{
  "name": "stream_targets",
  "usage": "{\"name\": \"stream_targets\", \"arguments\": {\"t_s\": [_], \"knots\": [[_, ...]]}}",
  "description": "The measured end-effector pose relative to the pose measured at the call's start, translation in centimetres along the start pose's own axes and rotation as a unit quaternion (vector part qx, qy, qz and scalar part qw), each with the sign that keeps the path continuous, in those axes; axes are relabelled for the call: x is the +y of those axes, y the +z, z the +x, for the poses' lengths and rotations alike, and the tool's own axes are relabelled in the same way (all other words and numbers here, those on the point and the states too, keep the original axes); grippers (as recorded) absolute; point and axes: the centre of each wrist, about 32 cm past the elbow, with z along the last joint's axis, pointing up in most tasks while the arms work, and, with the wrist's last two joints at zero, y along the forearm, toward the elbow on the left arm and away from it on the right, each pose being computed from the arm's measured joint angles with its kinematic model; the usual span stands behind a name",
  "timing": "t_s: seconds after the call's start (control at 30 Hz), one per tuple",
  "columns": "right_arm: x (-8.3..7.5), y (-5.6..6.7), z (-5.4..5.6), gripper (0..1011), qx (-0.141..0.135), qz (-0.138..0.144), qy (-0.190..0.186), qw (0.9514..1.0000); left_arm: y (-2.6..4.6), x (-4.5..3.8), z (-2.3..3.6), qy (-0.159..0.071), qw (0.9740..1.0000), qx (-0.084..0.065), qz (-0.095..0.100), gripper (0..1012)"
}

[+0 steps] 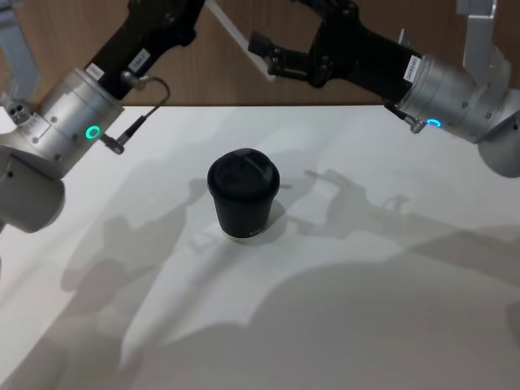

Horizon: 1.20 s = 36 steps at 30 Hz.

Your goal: Pick up the straw with one hand, pass it to the other hand, and insert it into the cup.

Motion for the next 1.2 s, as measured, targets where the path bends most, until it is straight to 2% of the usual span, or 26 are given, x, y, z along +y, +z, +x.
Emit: {"name": "stream_targets", "arguments": {"t_s": [0.17,0.47,0.73,1.0,1.2], "knots": [[-0.4,-0.1,-0.3,1001,0.002,-0.001,0.0,1.0,0.75,1.02,-0.09,0.011,0.9994,-0.024,0.021,18],[-1.9,-0.5,-1.2,1001,0.011,-0.008,-0.011,0.9999,1.56,2.3,-0.34,0.024,0.9967,-0.053,0.057,18],[-3.1,-0.7,-2.0,1001,0.019,-0.016,-0.022,0.9994,1.99,3.21,-0.56,0.031,0.9934,-0.072,0.085,18],[-3.6,-0.8,-2.4,1001,0.024,-0.019,-0.027,0.9992,2.23,3.74,-0.72,0.033,0.9906,-0.083,0.104,17],[-3.9,-0.9,-2.5,1001,0.025,-0.02,-0.029,0.999,2.51,4.18,-0.94,0.031,0.9874,-0.093,0.124,18]]}}
